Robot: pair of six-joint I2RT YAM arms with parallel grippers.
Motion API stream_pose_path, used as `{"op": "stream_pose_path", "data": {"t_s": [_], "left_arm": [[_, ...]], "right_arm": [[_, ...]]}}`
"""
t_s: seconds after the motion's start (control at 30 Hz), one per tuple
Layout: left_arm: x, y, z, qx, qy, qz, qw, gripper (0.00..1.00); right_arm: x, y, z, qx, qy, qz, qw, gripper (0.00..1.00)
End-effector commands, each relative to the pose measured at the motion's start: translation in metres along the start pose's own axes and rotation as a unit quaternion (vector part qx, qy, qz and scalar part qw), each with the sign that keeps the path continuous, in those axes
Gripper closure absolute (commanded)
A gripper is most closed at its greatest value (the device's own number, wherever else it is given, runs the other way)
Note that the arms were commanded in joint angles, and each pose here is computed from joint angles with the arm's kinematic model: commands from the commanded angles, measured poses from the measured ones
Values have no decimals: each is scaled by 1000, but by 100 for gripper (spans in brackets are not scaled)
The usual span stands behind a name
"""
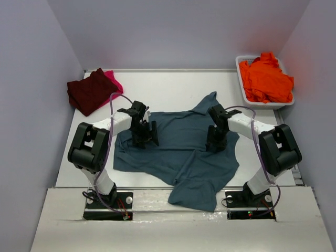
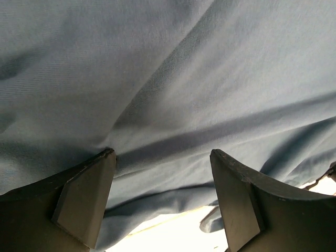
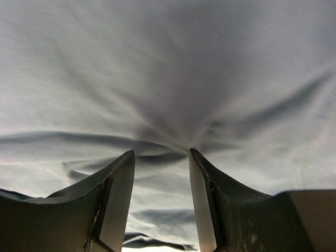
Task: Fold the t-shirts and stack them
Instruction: Flatten the tshirt out
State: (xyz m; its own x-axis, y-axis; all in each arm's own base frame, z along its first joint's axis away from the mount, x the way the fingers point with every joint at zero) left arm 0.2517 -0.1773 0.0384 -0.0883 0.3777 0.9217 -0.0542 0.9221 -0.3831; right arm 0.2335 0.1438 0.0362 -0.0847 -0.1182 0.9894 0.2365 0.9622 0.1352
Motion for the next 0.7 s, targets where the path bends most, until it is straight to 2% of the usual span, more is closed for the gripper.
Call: {"op": "stream_pose_path", "data": {"t_s": [0.0,0.2,0.33,0.43,0.53,0.57,0.67], "left_arm": [[8,8,27,13,25,-8,1000,14],[15,10,33,16,23,-11,1000,14],[26,3,15,4,-4,-17,1000,14],[47,-11,-15,-12,-46,-24,999,14],[69,-28,-45,-28,-81,-27,996,14],[81,-37,-57,-34,-98,-22,994,14],[92,-45,-79,-36,-118,-23,992,14]], "right_arm": [[15,-14,9,0,1,13,1000,48],[21,-16,16,4,7,10,1000,48],[35,-3,3,10,-14,-12,1000,48],[69,21,-36,20,-84,-41,995,48],[84,33,-62,27,-119,-40,992,48],[96,40,-78,27,-148,-41,988,48],[94,53,-102,31,-163,-40,985,48]]}}
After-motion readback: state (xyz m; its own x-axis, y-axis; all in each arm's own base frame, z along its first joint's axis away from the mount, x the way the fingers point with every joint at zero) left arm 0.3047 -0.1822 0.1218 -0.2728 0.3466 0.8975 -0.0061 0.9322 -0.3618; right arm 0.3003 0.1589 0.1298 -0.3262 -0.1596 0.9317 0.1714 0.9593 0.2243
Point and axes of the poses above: each gripper's point midway between its finger pads, its own x axis back along the fingers, its own y axis along the line the jaws close on, z = x × y, the point moved 1 cm from there along x, back along the fingers, and after that the axes turned 1 degree about x, right-handed, at the moved point
